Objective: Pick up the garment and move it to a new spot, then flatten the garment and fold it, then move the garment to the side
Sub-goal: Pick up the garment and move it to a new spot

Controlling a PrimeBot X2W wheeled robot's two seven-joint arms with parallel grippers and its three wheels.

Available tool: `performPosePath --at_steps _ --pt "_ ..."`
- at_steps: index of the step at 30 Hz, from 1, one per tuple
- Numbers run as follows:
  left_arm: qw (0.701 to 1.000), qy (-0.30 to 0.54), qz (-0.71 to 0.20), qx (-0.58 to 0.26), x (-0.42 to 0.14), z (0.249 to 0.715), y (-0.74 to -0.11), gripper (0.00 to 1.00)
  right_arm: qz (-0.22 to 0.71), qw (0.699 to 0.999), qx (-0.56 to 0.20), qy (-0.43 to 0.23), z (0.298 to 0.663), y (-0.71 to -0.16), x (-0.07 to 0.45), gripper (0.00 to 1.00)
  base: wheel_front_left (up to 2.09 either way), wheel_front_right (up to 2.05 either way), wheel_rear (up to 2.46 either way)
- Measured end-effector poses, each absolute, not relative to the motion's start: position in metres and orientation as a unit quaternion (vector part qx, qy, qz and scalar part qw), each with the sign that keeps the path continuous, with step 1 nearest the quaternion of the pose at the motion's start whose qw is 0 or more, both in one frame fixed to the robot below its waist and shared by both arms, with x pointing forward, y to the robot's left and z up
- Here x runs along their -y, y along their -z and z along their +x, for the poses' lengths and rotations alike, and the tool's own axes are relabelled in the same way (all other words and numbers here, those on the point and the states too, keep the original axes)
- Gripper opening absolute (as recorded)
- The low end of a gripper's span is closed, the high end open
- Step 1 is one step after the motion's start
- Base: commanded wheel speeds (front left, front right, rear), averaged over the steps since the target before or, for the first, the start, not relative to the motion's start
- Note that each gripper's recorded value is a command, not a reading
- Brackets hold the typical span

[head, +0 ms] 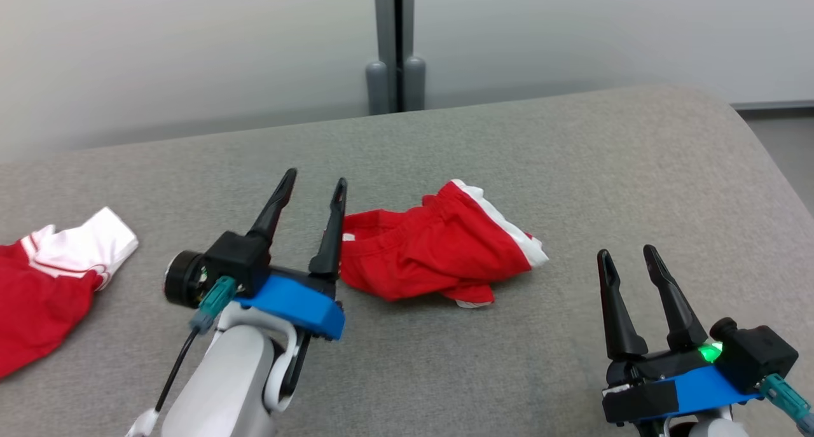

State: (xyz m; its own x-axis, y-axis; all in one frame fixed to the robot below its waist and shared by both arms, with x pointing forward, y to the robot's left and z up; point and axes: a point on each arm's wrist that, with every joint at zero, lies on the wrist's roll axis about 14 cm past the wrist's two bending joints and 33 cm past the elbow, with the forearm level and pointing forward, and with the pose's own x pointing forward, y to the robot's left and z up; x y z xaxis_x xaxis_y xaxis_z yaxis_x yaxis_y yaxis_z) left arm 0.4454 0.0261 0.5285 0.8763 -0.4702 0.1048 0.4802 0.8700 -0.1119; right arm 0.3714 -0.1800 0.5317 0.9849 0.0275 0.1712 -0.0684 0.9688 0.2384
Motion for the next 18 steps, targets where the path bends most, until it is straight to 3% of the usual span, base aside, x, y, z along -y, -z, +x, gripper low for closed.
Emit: performPosePath --at_steps 18 --pt "0.997 0.053 -0.036 0.035 -0.162 0.372 -0.506 1.0 0.119 0.988 0.067 -0.069 0.366 -0.524 0.15 1.0 0.0 0.0 0.0"
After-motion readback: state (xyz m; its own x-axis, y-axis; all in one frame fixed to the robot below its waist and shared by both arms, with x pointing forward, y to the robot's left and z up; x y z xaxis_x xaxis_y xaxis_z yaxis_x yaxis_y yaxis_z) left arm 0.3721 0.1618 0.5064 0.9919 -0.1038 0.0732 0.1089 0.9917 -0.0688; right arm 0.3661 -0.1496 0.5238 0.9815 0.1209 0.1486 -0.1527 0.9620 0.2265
